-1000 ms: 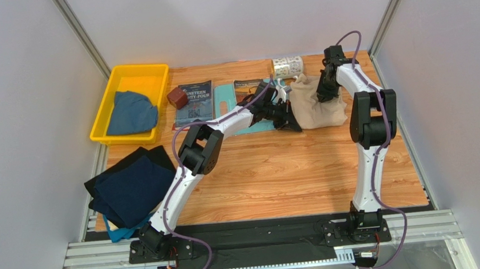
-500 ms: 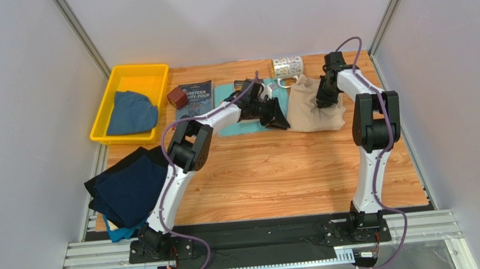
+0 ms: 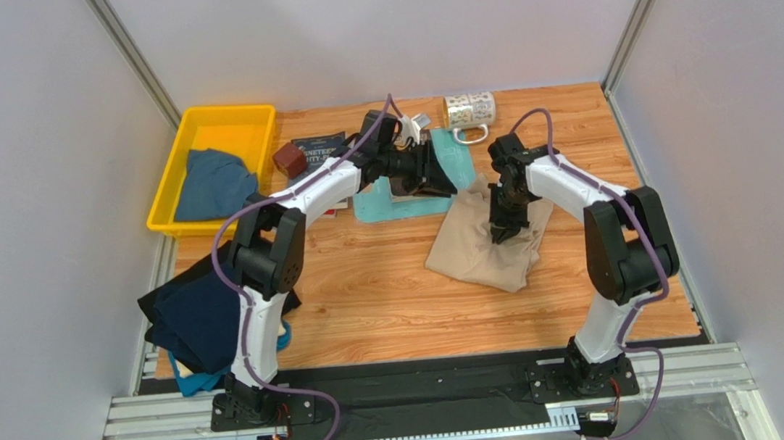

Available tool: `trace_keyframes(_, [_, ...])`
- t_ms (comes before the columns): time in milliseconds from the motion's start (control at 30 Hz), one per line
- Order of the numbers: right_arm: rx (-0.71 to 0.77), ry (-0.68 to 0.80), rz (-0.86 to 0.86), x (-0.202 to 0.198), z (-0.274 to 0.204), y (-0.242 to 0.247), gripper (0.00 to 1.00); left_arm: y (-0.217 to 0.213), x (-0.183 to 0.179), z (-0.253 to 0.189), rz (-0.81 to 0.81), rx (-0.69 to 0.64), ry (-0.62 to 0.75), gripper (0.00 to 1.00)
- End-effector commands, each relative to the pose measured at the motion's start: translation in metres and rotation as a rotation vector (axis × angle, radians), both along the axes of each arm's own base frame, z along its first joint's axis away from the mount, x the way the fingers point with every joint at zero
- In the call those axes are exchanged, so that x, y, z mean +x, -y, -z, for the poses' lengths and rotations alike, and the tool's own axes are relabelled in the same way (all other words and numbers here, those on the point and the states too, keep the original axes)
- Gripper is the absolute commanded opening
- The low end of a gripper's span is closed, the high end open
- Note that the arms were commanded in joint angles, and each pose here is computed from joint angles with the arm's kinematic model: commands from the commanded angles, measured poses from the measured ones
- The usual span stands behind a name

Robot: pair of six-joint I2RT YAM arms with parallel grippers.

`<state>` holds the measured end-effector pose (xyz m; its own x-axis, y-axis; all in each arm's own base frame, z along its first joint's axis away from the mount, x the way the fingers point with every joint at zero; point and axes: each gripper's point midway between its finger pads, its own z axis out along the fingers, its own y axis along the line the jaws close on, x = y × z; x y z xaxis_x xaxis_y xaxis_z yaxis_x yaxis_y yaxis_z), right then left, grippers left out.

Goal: Fold and stack the t-shirts
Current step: Fold the tshirt

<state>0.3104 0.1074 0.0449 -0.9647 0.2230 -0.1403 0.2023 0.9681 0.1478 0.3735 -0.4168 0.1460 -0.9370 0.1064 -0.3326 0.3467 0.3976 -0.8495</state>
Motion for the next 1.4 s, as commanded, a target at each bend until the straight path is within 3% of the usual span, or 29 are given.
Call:
trace_keyframes(0, [0.034, 0.049, 0.081, -0.013, -0.033, -0.009, 0.15, -0.001, -0.039, -0.018, 0.085, -0.031, 0.007, 0.38])
trace_keyframes(133, [-0.001, 0.088, 0.089, -0.005, -0.049, -0.003, 0.15, 0.013, -0.076, -0.013, 0.166, -0.026, -0.006, 0.38])
trace_keyframes(367, [-0.023, 0.081, 0.076, 0.003, -0.051, -0.001, 0.15, 0.031, -0.104, 0.012, 0.239, 0.007, -0.044, 0.37])
trace_keyframes(533, [-0.041, 0.055, 0.058, -0.002, -0.042, 0.002, 0.15, 0.034, -0.109, 0.048, 0.247, 0.059, -0.113, 0.35])
trace_keyframes(733, [-0.167, 0.021, 0.050, -0.007, -0.027, 0.027, 0.14, 0.044, -0.118, 0.078, 0.264, 0.100, -0.159, 0.30])
trace_keyframes(1000, [-0.223, -0.009, 0.085, 0.002, -0.020, 0.057, 0.13, 0.046, -0.122, 0.119, 0.259, 0.190, -0.217, 0.06])
trace_keyframes(1367, [-0.293, -0.032, 0.129, 0.027, -0.014, 0.100, 0.12, 0.041, -0.122, 0.132, 0.262, 0.262, -0.217, 0.04])
